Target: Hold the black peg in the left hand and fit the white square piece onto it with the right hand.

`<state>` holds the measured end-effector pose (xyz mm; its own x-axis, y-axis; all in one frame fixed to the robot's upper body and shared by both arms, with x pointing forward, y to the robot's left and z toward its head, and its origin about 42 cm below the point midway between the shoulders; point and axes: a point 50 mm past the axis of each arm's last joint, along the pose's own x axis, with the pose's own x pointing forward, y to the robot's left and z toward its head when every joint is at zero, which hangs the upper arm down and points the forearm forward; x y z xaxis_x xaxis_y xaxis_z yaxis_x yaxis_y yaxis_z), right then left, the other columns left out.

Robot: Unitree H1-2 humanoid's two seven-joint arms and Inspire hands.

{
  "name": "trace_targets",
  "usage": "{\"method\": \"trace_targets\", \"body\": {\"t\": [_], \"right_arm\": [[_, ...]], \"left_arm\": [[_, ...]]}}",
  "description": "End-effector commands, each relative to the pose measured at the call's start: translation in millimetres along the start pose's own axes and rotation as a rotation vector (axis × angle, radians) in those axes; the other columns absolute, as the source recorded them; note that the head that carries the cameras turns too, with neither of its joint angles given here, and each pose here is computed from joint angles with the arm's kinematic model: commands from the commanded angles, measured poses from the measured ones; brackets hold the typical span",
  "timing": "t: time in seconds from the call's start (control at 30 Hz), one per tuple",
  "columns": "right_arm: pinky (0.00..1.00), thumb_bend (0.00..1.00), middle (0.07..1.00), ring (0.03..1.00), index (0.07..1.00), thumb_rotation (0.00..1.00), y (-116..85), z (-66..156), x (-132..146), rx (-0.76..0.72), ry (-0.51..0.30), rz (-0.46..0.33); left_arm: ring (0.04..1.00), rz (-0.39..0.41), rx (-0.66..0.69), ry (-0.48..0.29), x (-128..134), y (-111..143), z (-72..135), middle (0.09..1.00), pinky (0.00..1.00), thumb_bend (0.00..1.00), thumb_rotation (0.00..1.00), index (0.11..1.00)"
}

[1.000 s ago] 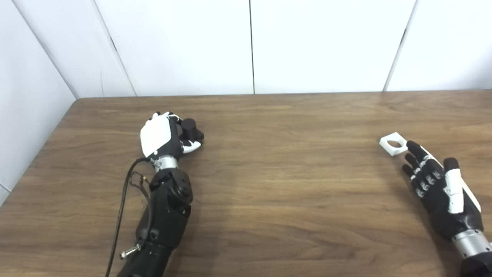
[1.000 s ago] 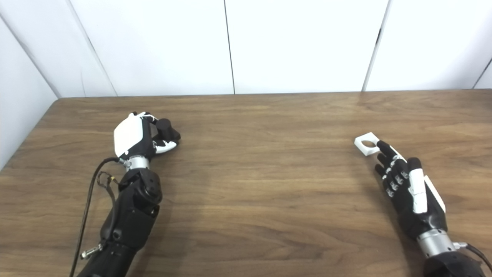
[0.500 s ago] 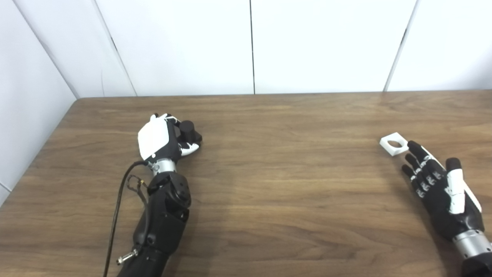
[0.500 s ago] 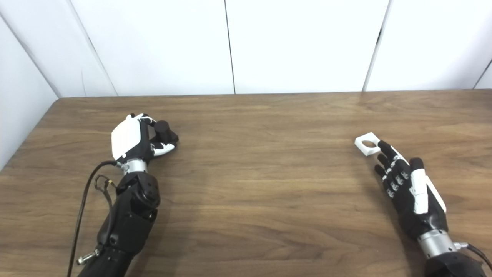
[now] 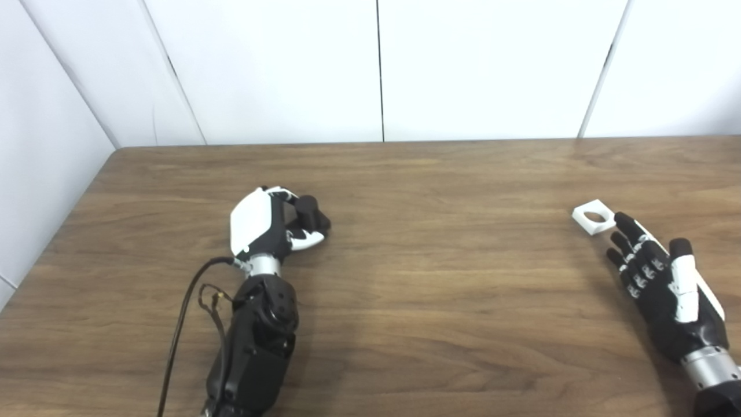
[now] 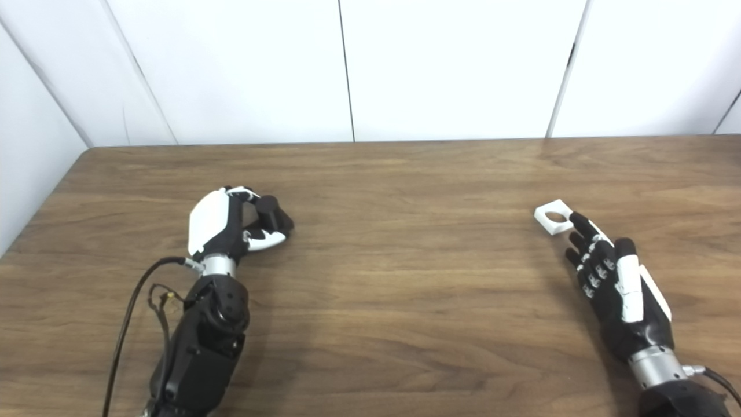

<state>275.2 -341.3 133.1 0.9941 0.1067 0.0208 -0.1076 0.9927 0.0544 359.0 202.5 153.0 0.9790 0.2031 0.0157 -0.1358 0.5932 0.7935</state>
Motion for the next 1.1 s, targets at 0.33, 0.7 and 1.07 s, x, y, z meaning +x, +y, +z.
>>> {"method": "trace_targets", "body": {"t": [0.33,0.7,1.07], "right_arm": [[1.0,0.67,1.0,1.0,0.924,1.0,17.6,-1.0,-2.1,0.02,0.008,0.005],[1.0,0.72,0.998,1.0,0.925,0.98,30.2,1.3,-0.3,0.034,0.005,-0.02],[1.0,0.69,0.997,1.0,0.917,0.99,39.1,3.7,3.7,0.044,-0.004,-0.03]], "left_arm": [[0.908,-0.049,0.068,-0.22,-57.0,-12.8,39.2,0.831,0.78,0.52,0.06,0.487],[0.937,-0.188,0.011,-0.314,-111.7,-28.7,64.6,0.853,0.82,0.52,0.06,0.489],[0.944,-0.27,-0.002,-0.38,-135.5,-32.5,66.5,0.864,0.81,0.52,0.06,0.488]]}}
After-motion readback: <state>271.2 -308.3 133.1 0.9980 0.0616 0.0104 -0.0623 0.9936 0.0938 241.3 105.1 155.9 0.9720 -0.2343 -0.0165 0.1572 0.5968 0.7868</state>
